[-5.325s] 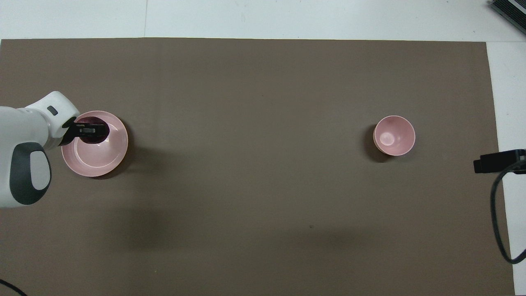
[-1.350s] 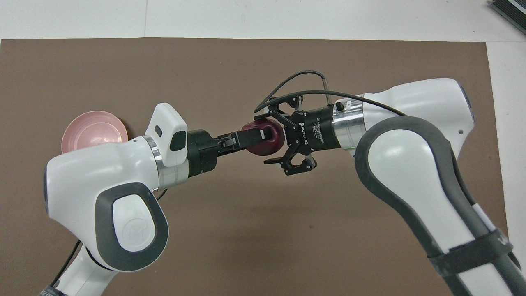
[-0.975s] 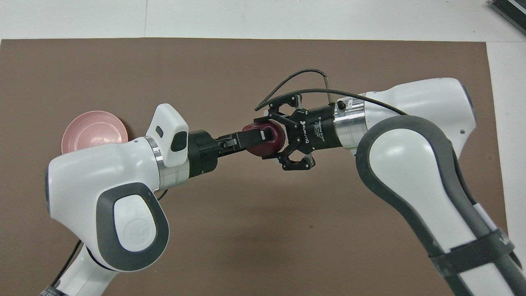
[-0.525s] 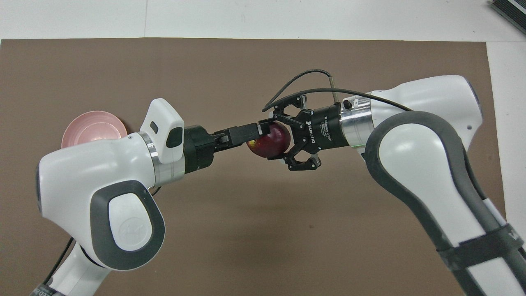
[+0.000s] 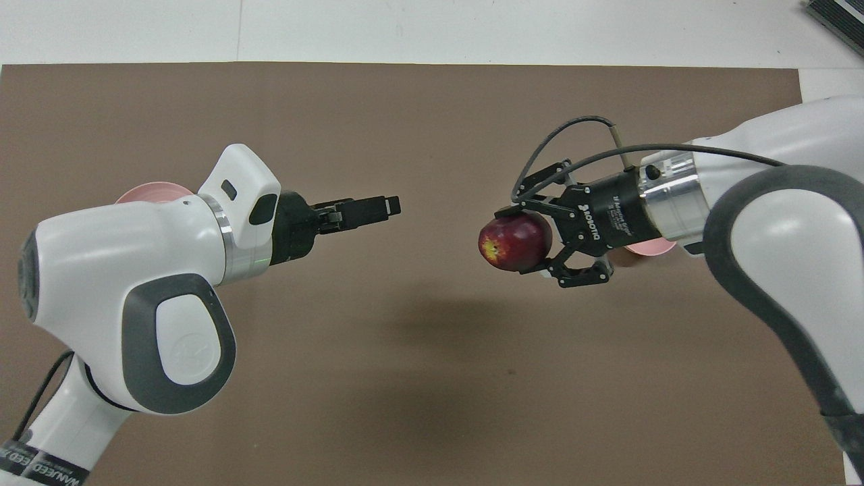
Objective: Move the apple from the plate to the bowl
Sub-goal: 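Open the left gripper while the right gripper pulls the apple away, then carry the apple over the pink bowl while the left gripper retracts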
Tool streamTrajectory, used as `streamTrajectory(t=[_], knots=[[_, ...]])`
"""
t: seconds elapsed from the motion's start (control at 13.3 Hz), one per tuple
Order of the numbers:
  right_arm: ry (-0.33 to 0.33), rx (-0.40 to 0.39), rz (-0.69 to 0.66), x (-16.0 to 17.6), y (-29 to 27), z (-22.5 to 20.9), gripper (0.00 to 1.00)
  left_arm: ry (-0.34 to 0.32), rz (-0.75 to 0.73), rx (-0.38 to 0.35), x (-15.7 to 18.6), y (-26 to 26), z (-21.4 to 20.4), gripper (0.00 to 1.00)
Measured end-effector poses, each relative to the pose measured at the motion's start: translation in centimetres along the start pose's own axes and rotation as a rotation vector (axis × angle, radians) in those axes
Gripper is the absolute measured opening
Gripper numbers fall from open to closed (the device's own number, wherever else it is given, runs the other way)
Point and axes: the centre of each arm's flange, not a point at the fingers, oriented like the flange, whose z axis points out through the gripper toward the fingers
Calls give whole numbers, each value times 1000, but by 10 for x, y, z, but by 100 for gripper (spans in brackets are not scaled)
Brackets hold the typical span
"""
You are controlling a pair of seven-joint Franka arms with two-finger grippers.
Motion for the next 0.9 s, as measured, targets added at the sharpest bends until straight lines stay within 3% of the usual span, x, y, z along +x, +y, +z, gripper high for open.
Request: streamTrajectory(t=[0.22, 0.38, 0.45, 0.6, 0.9], knots=[[104, -59, -136, 10, 32, -61, 76, -50, 79, 220, 8, -7, -5, 100], [168, -74, -223, 26, 48, -96, 76, -122, 147, 361, 21, -17, -13, 100], [229, -125, -300, 38, 56, -106, 76, -150, 177, 425, 29, -24, -19, 100], [362, -254, -470, 57, 60, -111, 76, -183, 202, 498, 37, -34, -24, 100], [460, -409, -706, 106, 50, -88, 76, -221, 163, 563, 45, -66, -38, 100]])
